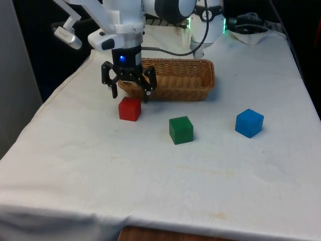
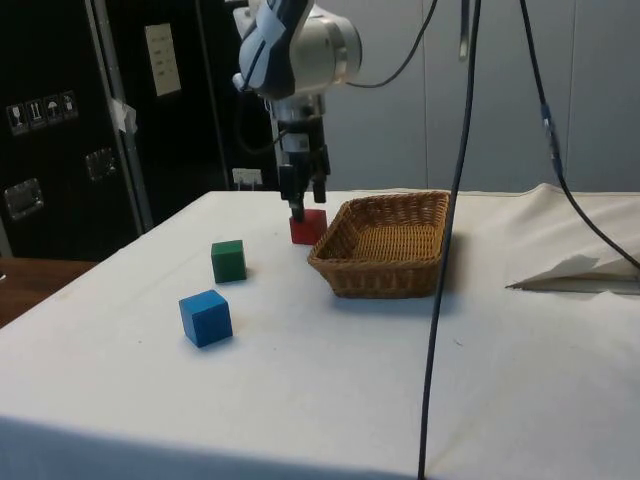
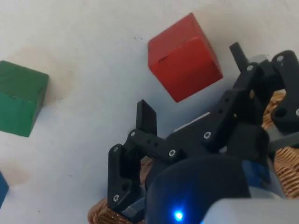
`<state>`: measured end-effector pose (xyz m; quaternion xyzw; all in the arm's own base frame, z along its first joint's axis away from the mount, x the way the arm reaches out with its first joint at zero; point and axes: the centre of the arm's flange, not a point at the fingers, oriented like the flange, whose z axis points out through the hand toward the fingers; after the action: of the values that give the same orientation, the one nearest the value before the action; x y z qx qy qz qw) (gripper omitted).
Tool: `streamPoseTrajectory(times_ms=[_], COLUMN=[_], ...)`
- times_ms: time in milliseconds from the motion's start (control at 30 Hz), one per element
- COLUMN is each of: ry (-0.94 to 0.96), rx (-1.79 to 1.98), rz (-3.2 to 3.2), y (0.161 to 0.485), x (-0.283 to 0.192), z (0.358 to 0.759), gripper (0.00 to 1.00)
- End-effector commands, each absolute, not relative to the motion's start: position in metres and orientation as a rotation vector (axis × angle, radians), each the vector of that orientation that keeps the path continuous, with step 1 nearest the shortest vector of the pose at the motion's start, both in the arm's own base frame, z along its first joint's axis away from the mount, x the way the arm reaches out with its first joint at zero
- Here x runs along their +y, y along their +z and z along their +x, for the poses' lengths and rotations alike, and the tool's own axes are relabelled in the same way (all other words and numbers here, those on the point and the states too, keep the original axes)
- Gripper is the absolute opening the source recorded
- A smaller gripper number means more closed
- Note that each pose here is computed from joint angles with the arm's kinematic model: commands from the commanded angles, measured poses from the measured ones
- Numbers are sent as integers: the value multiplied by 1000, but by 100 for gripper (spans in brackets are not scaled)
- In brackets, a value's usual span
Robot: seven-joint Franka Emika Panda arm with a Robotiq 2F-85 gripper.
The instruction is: Pick up exactly two blocks and place them into the basket.
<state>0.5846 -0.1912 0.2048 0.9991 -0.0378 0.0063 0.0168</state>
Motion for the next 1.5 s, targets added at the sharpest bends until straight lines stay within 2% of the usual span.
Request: streamPoseTrajectory(times_ms=[0, 700, 933, 967, 1033, 1300, 1467], ry=[27, 2, -5, 0, -1, -7, 0], rx=[-105, -15, -12, -5, -5, -7, 8], rz=[3103, 3057, 3063, 3052, 3050, 3060, 3055], y=[198, 177, 178, 177, 178, 178, 196], x=[-190, -205, -204, -204, -205, -204, -202], z=[585, 585, 585, 585, 584, 585, 577], gripper=[100, 100, 23, 23, 1, 2, 2])
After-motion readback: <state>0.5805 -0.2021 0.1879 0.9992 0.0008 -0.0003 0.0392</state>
